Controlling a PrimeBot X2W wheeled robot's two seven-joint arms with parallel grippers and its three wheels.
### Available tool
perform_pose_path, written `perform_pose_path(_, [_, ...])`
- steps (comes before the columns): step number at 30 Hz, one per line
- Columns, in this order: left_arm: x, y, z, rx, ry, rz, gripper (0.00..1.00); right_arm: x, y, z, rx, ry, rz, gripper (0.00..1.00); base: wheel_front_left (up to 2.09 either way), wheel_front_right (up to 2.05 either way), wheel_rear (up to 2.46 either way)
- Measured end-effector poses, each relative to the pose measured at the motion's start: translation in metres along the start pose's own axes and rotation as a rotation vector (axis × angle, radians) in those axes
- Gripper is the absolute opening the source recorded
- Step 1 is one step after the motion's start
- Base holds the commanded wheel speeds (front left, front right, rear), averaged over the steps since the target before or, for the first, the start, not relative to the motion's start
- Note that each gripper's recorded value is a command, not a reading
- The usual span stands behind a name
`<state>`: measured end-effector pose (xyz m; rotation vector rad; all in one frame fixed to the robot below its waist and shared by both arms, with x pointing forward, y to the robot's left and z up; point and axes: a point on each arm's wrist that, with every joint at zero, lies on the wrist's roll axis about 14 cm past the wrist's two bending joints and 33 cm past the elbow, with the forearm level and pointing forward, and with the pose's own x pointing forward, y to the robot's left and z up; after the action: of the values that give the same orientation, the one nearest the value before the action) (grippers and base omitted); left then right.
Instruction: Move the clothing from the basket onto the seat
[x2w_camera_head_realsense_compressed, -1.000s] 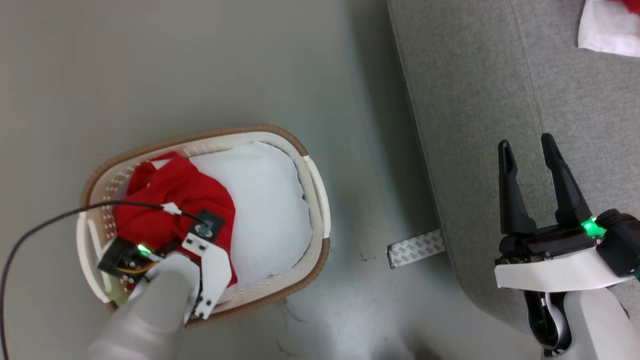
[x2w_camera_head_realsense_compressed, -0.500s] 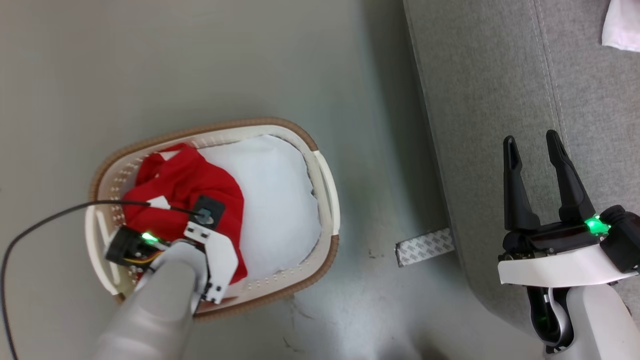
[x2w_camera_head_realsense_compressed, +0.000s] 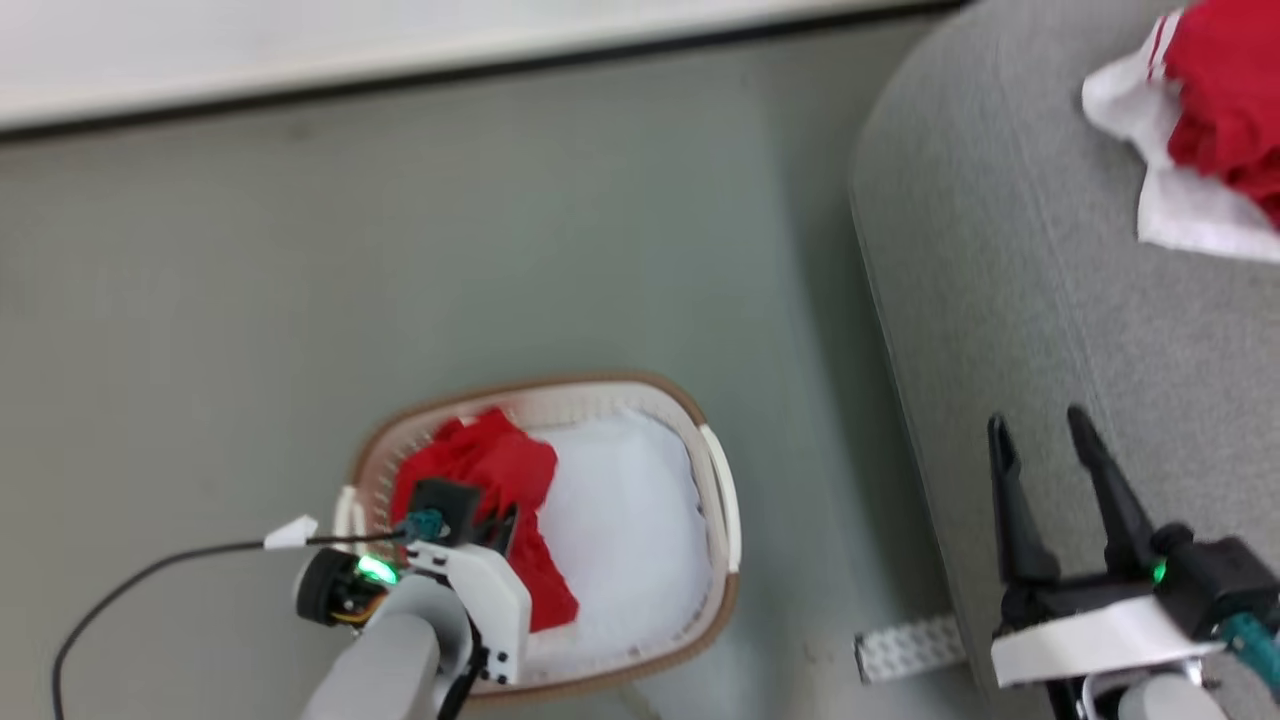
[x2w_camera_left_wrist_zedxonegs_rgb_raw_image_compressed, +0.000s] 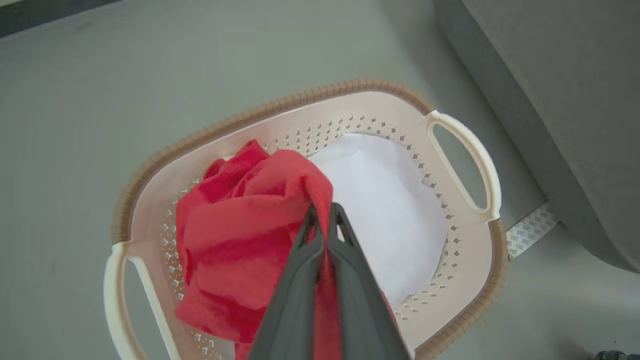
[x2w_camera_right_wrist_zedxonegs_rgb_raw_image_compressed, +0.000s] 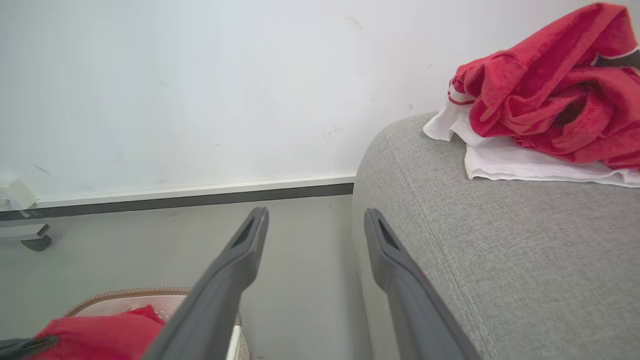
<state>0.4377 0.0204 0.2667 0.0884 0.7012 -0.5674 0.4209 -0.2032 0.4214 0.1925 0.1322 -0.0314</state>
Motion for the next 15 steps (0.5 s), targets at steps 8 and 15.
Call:
perform_pose_path(8, [-0.067, -0.008, 0.097, -0.005, -0.323, 0.058, 0.0, -0.038, 0.028, 0.024, 0.003, -0.061, 0.074, 1.0, 0.0, 0.0, 0.0])
perform_pose_path(15, [-0.136, -0.022, 0.177, -0.048, -0.591, 0.072, 0.0, -0.061, 0.067, 0.043, 0.004, -0.123, 0.19, 1.0, 0.0, 0.0, 0.0])
